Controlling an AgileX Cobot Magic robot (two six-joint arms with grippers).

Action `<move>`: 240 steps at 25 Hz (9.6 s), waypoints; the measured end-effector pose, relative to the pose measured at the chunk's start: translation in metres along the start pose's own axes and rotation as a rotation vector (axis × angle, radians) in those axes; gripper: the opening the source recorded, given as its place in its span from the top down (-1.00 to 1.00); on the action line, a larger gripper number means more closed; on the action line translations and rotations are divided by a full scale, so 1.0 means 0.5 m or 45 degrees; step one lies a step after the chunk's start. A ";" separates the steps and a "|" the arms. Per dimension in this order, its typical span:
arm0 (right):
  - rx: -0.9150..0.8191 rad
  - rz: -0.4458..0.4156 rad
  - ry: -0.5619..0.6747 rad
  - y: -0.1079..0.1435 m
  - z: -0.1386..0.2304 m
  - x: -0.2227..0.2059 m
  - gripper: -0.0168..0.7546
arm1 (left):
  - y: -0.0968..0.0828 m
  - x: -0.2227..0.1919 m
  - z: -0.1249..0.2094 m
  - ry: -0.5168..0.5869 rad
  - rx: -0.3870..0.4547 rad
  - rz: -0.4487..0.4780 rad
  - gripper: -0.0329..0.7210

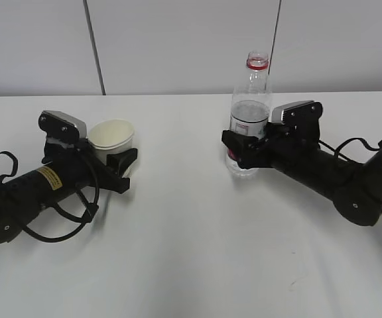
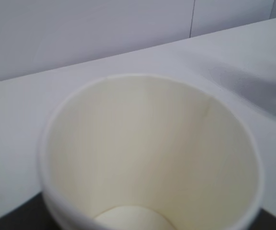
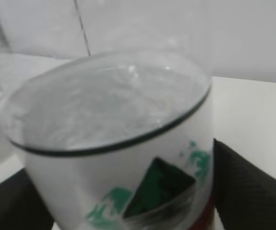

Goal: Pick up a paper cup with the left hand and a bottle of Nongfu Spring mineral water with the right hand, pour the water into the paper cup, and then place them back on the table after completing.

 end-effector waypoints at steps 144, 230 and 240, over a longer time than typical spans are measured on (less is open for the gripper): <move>2.112 0.213 0.036 -0.044 -0.112 -0.015 -0.24 | -0.289 -0.019 0.021 0.056 -0.030 0.446 -0.16; 0.202 0.274 0.030 -0.061 -0.040 0.033 -0.24 | -0.198 -0.038 0.006 0.014 0.113 0.138 -0.16; 0.187 0.276 0.026 -0.061 -0.040 0.036 -0.24 | -0.062 -0.026 -0.002 -0.015 0.163 -0.068 -0.16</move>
Point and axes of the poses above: a point on each arm's last joint axis where the gripper is mounted, x pointing back along that axis away from the gripper, y along the wrist's bending axis when the last joint is at zero, z = x × y, the point moved 9 cm from there along -x, pointing out along that axis toward the gripper, and after that the axes turned 4 degrees about x, right-handed, at the moved point
